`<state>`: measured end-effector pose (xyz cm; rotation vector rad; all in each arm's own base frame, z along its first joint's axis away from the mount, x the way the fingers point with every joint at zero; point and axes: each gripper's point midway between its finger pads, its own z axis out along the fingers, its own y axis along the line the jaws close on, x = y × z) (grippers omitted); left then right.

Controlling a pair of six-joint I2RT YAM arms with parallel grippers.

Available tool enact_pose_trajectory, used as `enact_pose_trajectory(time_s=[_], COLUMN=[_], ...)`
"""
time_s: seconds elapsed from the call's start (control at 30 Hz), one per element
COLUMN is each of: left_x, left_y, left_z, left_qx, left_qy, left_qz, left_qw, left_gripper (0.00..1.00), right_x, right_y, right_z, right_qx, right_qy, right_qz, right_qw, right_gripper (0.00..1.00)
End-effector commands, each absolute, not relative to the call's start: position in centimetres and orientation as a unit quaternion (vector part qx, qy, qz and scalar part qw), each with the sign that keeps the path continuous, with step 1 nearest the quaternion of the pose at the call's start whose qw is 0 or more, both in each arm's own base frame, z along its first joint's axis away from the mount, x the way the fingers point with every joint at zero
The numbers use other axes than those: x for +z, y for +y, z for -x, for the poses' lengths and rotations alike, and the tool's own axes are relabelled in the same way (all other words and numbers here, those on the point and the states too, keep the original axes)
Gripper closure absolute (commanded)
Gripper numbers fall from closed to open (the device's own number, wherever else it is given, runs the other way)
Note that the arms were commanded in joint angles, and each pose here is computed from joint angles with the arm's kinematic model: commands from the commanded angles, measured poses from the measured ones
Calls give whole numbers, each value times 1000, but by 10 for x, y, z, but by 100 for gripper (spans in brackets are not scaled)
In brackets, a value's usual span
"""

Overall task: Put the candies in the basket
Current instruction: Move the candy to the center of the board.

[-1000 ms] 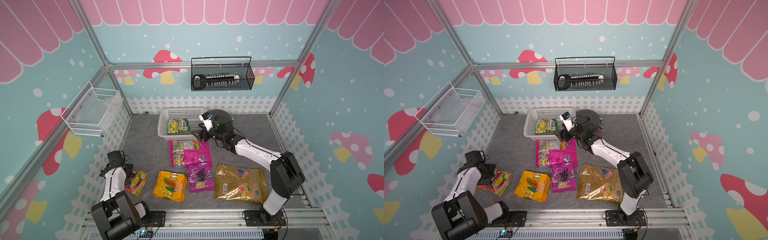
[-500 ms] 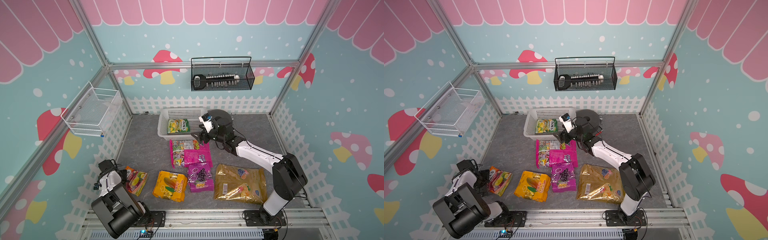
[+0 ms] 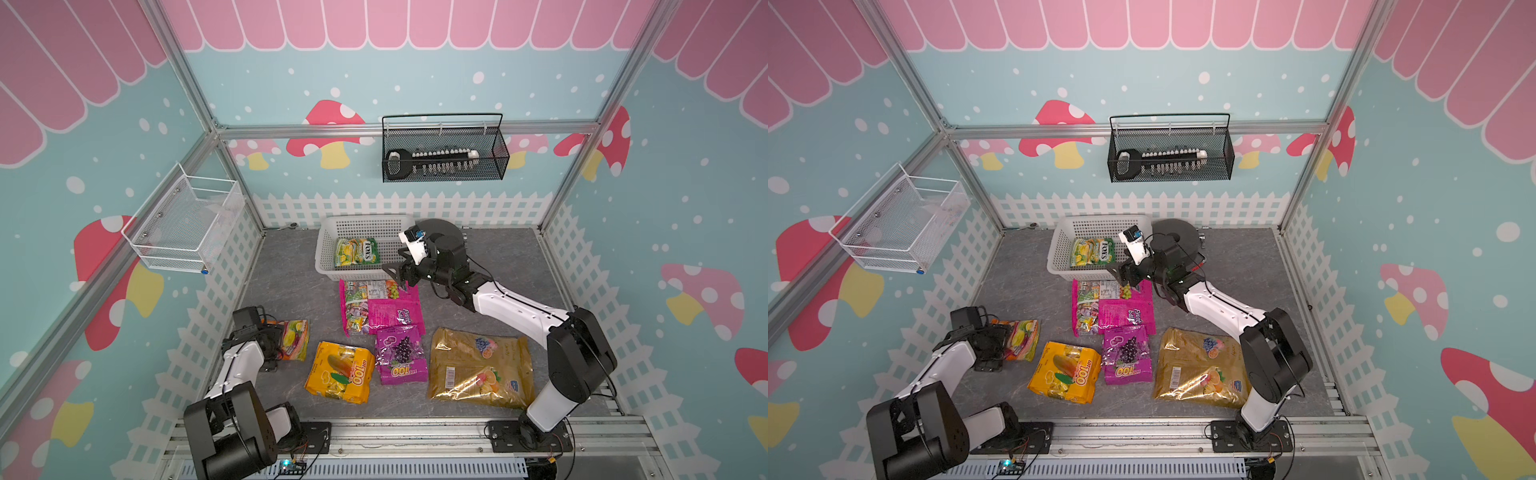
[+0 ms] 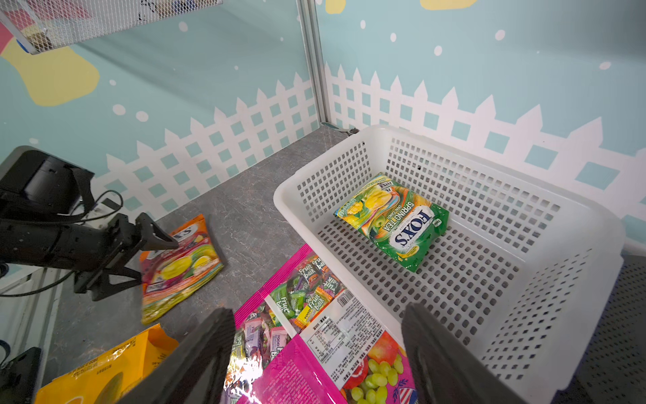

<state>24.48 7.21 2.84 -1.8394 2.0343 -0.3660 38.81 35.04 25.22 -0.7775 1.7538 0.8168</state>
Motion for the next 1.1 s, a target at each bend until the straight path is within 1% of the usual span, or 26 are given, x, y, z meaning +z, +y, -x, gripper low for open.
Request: enact_pose_trajectory(time_s=[0.0,0.17,0.27,0.33,0.53,0.6,0.63,0.73,0.83,0.97,1.07], left_x=[-8,6,16,25,69,82,87,97,90,67,53], left_y=[3,-23,-26,-22,29,49,58,96,121,129,131], left_z=[-206,-222,-231,-234,-245,-244,-244,-240,-235,-236,-243], left_qx=[-164,-185,-196,-185,-74,-41,-30,19,33,8,-29], left_qy=[715,737,746,760,804,799,794,769,748,736,731], left_qz=[679,648,635,620,569,569,572,593,616,638,646], left_qw=[42,42,48,57,157,190,203,237,244,228,219], left_gripper=[14,15,15,14,12,13,12,13,12,12,11], right_x=[239,221,211,205,194,196,180,170,162,156,151], right_y=[365,373,380,387,415,426,433,451,469,492,506], right_z=[-378,-375,-374,-371,-359,-353,-353,-349,-345,-347,-348], right_qx=[364,359,360,367,389,387,381,370,369,371,373], right_qy=[728,744,752,754,748,740,746,743,740,732,730], right_qz=[332,338,340,348,375,392,399,420,433,449,456], right_qw=[477,452,434,420,385,386,373,368,358,353,347], right_gripper=[20,20,22,23,28,29,29,29,29,29,30])
